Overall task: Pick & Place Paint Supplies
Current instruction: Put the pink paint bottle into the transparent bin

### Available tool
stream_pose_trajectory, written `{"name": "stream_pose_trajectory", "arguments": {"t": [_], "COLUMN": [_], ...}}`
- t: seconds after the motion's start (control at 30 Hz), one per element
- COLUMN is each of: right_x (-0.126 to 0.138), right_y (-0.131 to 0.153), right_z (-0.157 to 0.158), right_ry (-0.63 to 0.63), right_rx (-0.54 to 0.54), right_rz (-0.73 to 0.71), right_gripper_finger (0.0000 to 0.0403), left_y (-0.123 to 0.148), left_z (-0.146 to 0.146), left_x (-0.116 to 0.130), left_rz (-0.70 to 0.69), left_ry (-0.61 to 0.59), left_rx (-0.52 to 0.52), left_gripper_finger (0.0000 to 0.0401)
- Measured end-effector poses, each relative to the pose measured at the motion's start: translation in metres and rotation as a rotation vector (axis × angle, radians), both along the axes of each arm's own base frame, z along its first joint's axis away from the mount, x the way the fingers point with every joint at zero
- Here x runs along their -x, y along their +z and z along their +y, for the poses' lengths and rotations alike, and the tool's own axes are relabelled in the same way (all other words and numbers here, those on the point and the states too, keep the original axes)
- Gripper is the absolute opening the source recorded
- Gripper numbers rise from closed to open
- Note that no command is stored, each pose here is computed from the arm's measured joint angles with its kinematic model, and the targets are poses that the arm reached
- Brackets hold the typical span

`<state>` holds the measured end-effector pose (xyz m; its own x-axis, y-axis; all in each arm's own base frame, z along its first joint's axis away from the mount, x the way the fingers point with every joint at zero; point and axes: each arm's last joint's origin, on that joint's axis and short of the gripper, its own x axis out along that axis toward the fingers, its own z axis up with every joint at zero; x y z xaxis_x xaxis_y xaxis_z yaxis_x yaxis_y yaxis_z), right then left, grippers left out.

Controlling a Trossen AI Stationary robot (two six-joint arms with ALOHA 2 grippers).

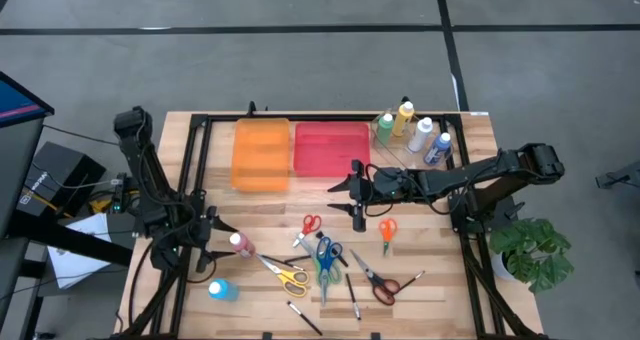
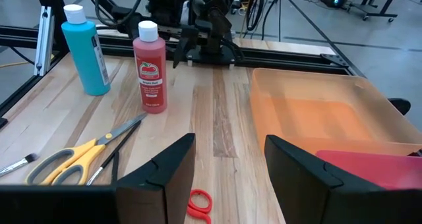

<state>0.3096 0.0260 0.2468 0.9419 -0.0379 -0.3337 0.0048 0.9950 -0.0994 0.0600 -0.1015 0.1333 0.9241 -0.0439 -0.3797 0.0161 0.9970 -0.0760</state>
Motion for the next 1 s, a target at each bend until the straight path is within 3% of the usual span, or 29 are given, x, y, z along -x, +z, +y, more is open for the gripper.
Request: {"name": "stream_pose_trajectory", "arguments": {"t": [0.47,1.0], "right_x": [0.000,0.000], "right_y": [0.000,0.000], "right_z": [0.000,0.000], "right_ry": [0.000,0.001], "right_rx": [0.001,0.001], "right_rz": [0.002,0.003], "right_gripper_finger": [0.0179,0.0179], "left_y": [0.004,-0.002], "left_z": [-0.009,-0.008], "left_x": [-0.013,-0.025], "left_rz": [-0.056,-0.014], "left_ry": [-0.010,0.039], "left_rx": [-0.108,-0.116], "left_gripper_finger": [0.0298,0.0281]}}
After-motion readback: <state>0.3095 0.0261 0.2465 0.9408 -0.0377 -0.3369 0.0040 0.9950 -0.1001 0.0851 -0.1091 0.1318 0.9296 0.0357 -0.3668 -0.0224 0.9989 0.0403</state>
